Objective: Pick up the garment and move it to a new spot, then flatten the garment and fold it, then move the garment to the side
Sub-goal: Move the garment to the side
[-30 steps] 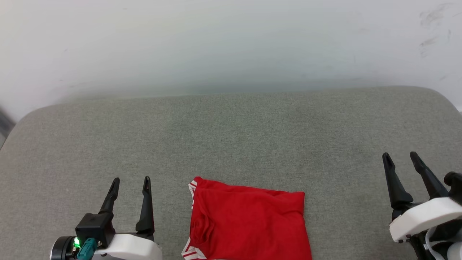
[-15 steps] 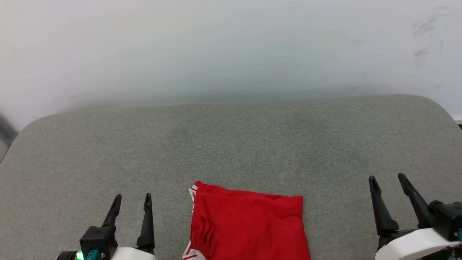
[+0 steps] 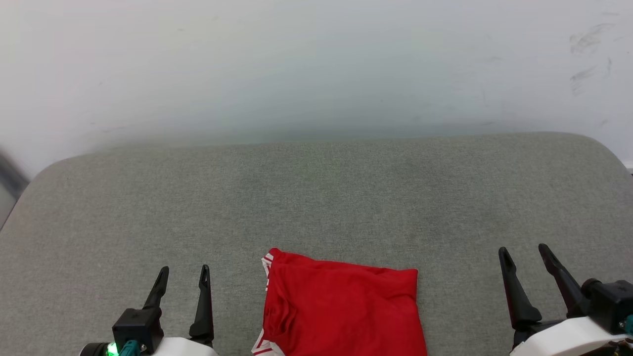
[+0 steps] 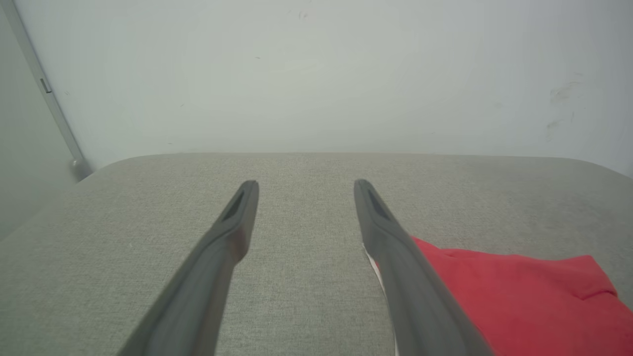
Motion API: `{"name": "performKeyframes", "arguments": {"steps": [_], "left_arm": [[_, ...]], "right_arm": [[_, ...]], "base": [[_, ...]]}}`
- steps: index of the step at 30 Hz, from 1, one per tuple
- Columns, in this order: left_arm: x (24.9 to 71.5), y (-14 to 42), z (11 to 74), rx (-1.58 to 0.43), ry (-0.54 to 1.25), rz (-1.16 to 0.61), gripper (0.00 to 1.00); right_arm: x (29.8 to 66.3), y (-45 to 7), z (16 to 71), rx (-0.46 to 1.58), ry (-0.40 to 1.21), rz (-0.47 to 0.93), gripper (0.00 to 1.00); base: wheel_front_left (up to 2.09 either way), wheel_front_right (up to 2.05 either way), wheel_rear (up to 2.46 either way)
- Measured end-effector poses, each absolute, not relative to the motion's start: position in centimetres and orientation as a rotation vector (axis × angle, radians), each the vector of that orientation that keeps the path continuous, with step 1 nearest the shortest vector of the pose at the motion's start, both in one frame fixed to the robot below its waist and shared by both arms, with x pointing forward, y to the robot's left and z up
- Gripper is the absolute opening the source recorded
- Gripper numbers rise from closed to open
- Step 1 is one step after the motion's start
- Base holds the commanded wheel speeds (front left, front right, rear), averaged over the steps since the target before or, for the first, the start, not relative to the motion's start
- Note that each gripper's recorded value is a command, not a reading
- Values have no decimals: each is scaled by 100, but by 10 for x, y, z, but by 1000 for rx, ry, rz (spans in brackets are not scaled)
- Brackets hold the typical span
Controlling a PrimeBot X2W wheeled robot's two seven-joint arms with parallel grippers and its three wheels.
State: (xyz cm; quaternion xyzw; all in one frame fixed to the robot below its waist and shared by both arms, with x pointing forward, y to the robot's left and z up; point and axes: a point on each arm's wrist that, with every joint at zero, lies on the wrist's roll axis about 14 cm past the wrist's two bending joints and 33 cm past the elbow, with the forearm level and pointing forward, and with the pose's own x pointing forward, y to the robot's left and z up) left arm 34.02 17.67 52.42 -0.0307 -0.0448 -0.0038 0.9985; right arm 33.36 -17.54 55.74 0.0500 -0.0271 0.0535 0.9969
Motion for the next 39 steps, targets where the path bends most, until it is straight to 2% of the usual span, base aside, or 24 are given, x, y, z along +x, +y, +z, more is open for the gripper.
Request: {"name": "performKeyframes", "arguments": {"steps": [5,10,11,12,15,21,24,29,38,39], "left_arm": [[341,177,524,-67,-91,-4,100],[345,180,533,-76,-121,7,100],[345,180,534,-77,-125,12,100],[346,182,535,-84,-131,29,100],[349,182,538,-88,-141,33,100],[360,182,536,-93,-141,38,100],[366,183,533,-92,-133,39,100],[371,186,524,-95,-110,52,100],[380,191,519,-85,-102,60,100],[380,192,518,-83,-100,63,100]], "right_arm": [[332,-182,552,131,-33,85,100],[335,-214,534,216,37,-8,100],[335,-219,527,246,62,-23,100],[337,-228,503,350,156,-49,100],[338,-230,473,422,292,-45,100],[340,-195,410,529,624,64,100],[341,-165,393,580,729,143,100],[349,-119,386,657,815,278,100],[344,-79,366,718,966,394,100],[343,-78,365,718,977,400,93]], "base": [[0,0,0],[0,0,0],[0,0,0],[0,0,0],[0,0,0],[0,0,0],[0,0,0],[0,0,0],[0,0,0],[0,0,0]]}}
